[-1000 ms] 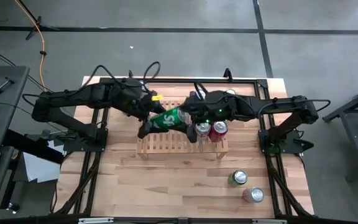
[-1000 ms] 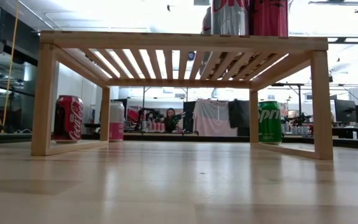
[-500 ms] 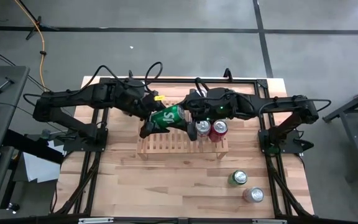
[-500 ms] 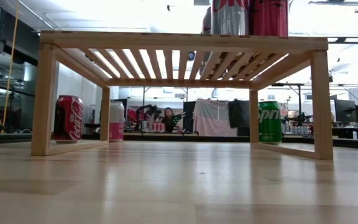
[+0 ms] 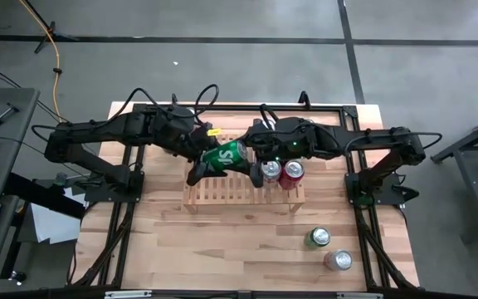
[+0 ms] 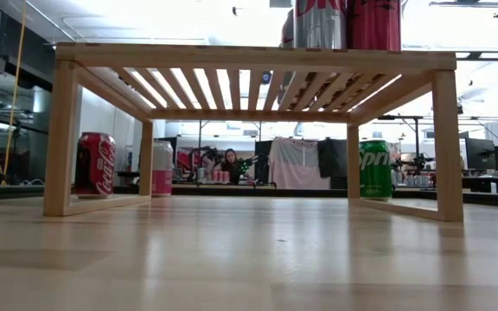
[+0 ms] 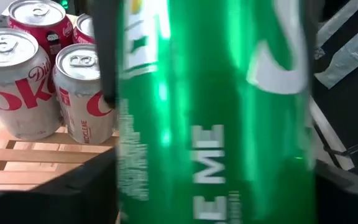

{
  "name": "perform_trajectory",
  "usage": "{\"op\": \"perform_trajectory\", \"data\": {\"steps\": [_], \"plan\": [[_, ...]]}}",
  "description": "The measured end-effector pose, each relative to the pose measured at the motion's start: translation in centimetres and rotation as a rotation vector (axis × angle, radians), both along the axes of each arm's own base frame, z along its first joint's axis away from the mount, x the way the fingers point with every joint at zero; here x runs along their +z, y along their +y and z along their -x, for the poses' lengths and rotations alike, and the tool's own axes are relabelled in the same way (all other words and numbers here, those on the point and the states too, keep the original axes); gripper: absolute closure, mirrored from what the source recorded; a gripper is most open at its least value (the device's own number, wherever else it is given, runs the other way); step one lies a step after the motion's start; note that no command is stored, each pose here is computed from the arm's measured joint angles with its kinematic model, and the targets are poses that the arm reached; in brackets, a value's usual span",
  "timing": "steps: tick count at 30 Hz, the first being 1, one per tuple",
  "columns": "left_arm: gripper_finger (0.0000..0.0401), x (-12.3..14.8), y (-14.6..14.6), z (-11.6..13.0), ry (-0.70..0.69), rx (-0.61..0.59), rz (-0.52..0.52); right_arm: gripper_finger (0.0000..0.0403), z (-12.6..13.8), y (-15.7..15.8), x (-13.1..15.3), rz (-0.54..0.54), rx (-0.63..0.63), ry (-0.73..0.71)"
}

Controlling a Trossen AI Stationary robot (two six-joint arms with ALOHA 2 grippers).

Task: Place canned beverage on shelf
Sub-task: Put the top right green soda can on the shelf

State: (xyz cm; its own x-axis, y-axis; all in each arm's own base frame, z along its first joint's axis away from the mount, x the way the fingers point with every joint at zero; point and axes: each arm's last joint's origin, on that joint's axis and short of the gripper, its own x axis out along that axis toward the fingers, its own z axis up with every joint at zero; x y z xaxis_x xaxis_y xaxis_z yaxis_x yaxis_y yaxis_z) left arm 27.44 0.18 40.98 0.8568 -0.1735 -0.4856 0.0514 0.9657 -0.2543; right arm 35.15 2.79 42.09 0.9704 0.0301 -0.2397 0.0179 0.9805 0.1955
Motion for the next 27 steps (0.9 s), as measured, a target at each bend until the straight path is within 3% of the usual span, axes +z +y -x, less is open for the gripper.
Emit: {"op": "perform_trajectory", "data": {"steps": [2,7,12,15,20,27], "plan": [[0.0125,0.0,0.0,0.1,0.008,0.0,-0.003,0.0099,0.0,0.0,0.0,0.004,0.001,0.002],[0.0126,-0.5,0.0,0.6,0.074,-0.001,-0.018,0.0021,0.9,-0.2,1.3,0.029,0.016,-0.015],[0.0126,-0.6,0.3,1.7,0.13,0.07,-0.076,0.0017,2.3,-0.8,3.2,0.055,0.005,0.005],[0.0126,0.2,0.5,3.0,0.081,0.15,-0.127,0.0018,3.5,-1.3,4.4,0.068,-0.008,0.04],[0.0126,0.2,0.7,5.4,-0.203,0.282,-0.132,0.0017,5.3,-1.9,5.9,0.078,-0.049,0.083],[0.0126,-5.5,0.7,6.5,-0.686,0.372,0.125,0.0015,5.0,-1.9,5.7,0.071,-0.085,0.096]]}}
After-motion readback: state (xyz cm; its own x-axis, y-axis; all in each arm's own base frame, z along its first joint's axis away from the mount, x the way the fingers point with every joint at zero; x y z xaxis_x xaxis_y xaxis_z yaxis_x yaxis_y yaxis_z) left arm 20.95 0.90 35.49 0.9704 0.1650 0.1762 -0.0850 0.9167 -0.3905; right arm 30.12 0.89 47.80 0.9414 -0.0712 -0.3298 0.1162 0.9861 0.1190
